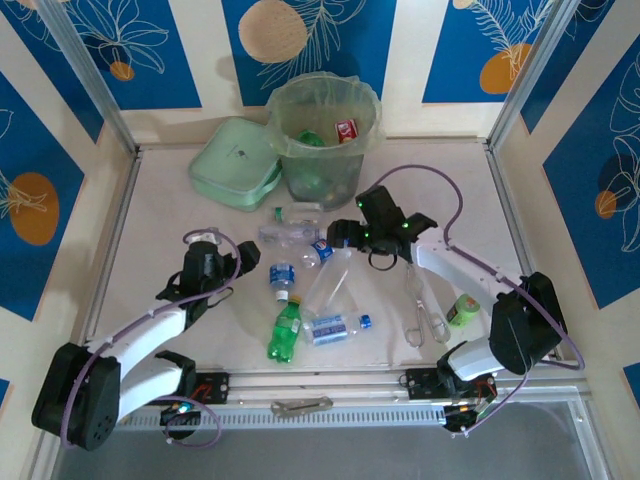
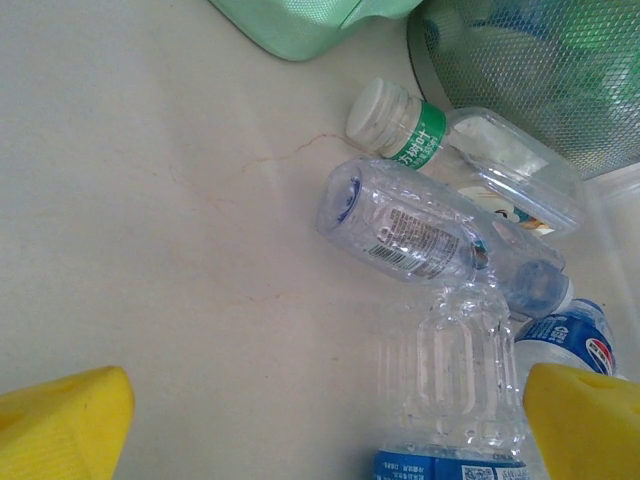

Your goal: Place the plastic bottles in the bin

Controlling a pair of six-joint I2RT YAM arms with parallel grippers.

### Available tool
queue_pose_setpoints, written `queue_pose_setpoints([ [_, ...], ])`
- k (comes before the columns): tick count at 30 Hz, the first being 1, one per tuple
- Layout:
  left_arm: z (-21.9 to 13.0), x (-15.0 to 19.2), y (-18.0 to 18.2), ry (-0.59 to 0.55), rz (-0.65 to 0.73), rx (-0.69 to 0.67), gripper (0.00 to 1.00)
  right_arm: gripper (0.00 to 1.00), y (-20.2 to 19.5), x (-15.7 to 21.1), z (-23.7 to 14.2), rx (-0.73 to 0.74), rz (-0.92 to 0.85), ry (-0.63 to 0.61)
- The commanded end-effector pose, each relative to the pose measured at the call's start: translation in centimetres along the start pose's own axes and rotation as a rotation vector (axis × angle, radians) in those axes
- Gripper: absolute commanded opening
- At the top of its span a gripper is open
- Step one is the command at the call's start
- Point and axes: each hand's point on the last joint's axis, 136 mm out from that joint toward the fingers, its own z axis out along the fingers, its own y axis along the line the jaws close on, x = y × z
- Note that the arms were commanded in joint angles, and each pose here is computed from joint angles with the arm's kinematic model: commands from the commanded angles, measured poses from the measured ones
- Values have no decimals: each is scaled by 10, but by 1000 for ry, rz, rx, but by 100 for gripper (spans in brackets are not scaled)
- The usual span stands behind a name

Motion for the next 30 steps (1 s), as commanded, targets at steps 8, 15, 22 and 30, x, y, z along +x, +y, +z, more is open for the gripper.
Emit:
queue_pose_setpoints([
  [8,1,-19,-19,-32,-15,59,100,97,1,66,50,92,267,159],
  [15,-2,-17,-16,-34,-9,50,100,97,5,85,67,129,322,204],
  [22,-5,-15,-12,-38,-6,39,99,95,4,92,81,135,337,228],
  [30,-8,-16,-10,-45,0,29,100,85,6,94,94,125,355,235],
])
